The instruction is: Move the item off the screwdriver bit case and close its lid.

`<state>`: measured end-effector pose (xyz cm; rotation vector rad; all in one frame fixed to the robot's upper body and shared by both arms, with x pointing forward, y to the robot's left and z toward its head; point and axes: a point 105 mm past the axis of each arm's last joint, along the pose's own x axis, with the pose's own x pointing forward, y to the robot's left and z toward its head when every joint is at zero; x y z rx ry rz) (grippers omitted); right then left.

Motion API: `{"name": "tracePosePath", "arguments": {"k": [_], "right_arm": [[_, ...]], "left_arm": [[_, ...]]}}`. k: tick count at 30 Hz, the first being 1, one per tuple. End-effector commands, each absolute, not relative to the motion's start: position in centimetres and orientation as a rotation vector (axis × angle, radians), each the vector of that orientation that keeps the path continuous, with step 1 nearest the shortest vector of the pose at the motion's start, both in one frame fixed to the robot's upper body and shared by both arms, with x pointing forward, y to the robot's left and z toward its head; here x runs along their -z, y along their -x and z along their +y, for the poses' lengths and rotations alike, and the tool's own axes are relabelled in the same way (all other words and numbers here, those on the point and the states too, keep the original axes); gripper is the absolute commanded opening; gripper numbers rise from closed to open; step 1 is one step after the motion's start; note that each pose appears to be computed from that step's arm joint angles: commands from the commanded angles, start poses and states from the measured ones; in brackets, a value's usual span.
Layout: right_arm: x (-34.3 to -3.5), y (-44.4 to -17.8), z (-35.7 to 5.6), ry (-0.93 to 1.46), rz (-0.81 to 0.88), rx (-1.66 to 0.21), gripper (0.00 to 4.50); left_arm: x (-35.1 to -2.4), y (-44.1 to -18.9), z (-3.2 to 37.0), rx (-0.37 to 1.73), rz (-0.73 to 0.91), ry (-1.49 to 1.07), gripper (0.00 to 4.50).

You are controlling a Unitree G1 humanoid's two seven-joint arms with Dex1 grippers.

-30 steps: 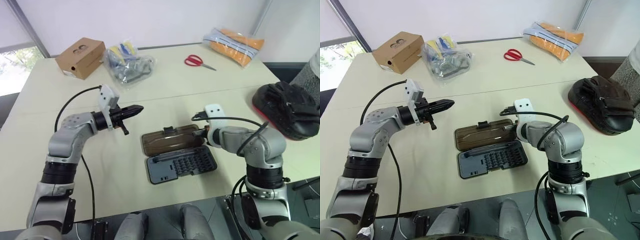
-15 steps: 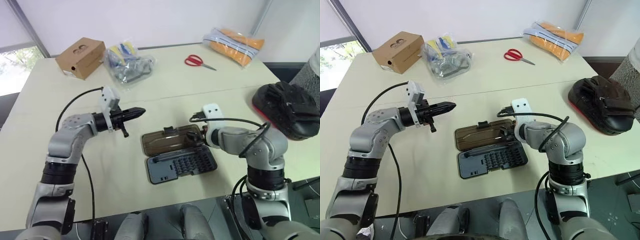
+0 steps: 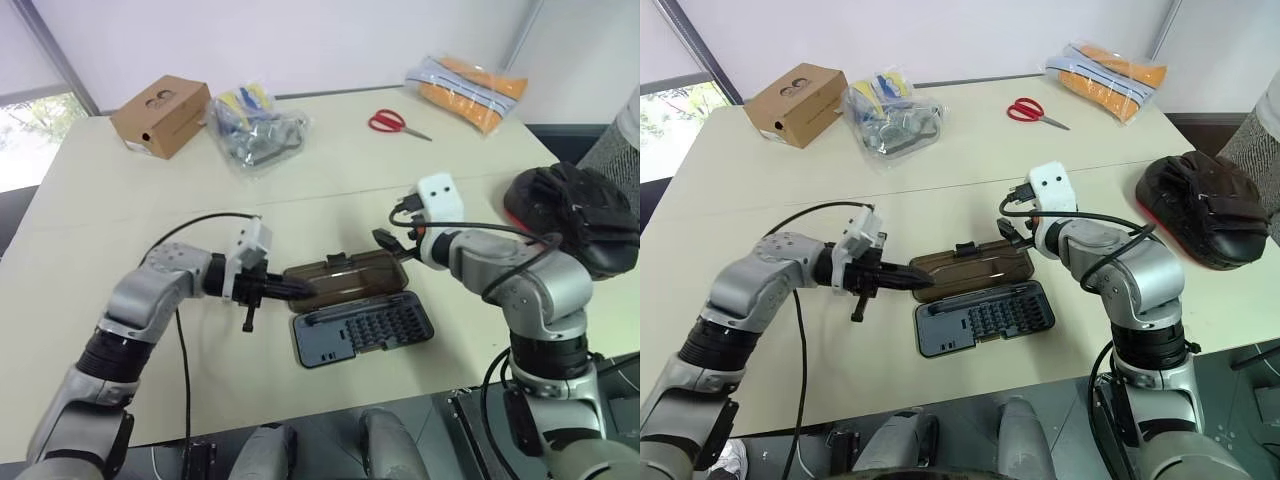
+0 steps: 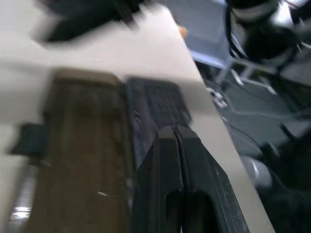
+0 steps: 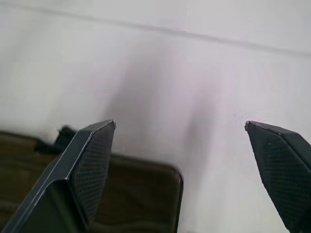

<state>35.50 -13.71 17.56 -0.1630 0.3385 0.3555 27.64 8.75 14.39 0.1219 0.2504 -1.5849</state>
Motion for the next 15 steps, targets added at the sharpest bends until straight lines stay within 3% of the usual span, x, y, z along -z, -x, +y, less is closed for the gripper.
{"name": "tracePosePath", "arguments": {"k": [1,15], "right_arm": [[-19.9,-36.6,-13.8,0.180,0.238,-0.365,4.44],[-19.4,-37.9,-12.0,0.260,0.191,-0.450,4.44]], "left_arm": [[-13.6,-27.2,8.3,1.620,0.250,-0.143,0.00],[-9.8,-24.2,7.4,1.556,0.309,-0.114,0.00]]}}
